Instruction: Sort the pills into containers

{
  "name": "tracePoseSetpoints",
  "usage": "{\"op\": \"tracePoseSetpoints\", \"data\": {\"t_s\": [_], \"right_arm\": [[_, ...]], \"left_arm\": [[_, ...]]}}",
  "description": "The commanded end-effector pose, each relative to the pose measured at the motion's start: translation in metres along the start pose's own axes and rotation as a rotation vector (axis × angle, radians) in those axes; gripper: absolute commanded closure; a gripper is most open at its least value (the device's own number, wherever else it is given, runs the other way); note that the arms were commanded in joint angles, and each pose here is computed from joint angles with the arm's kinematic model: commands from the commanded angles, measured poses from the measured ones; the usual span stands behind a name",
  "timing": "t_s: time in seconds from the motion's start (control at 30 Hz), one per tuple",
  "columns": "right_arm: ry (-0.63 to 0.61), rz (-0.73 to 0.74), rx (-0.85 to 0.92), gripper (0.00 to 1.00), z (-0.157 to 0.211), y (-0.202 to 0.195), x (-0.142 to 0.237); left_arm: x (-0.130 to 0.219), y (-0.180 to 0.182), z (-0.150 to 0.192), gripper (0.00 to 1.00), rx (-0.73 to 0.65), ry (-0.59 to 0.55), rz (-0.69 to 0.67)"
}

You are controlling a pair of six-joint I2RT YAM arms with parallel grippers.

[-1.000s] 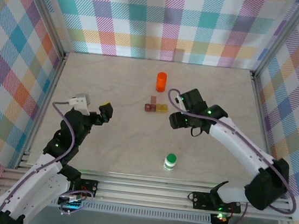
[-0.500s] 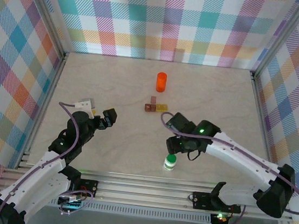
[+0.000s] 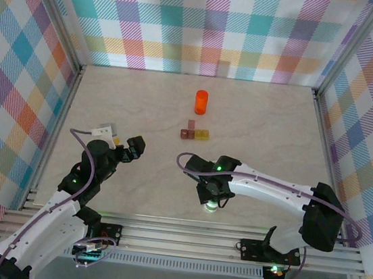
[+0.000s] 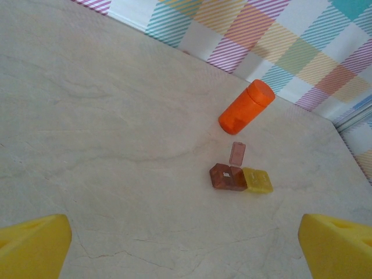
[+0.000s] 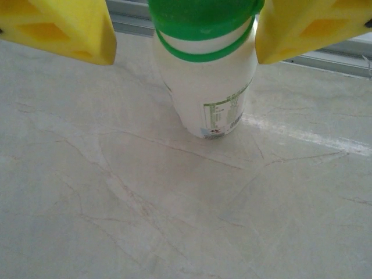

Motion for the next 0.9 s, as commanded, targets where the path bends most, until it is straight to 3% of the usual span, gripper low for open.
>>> {"op": "tracePoseSetpoints", "data": {"t_s": [0.0, 0.17, 0.4, 0.63, 0.73, 0.87], "right_arm": [[0.049, -0.049, -0.008, 0.36, 0.012, 0.008, -0.012], [0.093, -0.074, 0.026, 0.38, 0.014, 0.016, -0.026], [0.033, -0.123, 0.196, 0.57, -0.010, 0.025, -0.029], [-0.109, -0.274, 0.786, 0.59, -0.067, 0.026, 0.007], [-0.162, -0.275, 1.083, 0.58, -0.090, 0.010, 0.013], [-0.324, -0.275, 1.391, 0.58, -0.117, -0.013, 0.017]], "left_arm": [[0.005, -0.010, -0.009, 0.00, 0.013, -0.015, 0.026], [0.004, -0.007, -0.007, 0.00, 0.009, -0.011, 0.011], [0.004, -0.004, -0.007, 0.00, 0.006, -0.013, -0.006], [0.003, -0.002, -0.007, 0.00, 0.003, -0.019, -0.022], [0.002, 0.001, -0.006, 0.00, -0.005, -0.022, -0.040], [0.001, 0.005, -0.006, 0.00, -0.013, -0.032, -0.068]]}}
Point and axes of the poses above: each hand's point on the last joint's axis, 136 mm out from that joint toward the fingers, its own x axis back along the fingers, its own y axis along the line the jaws close on, z = x × y, the point moved 5 cm from there along x, back along the fingers, and after that the axes turned 14 degrees about x, right-handed, at the moved point
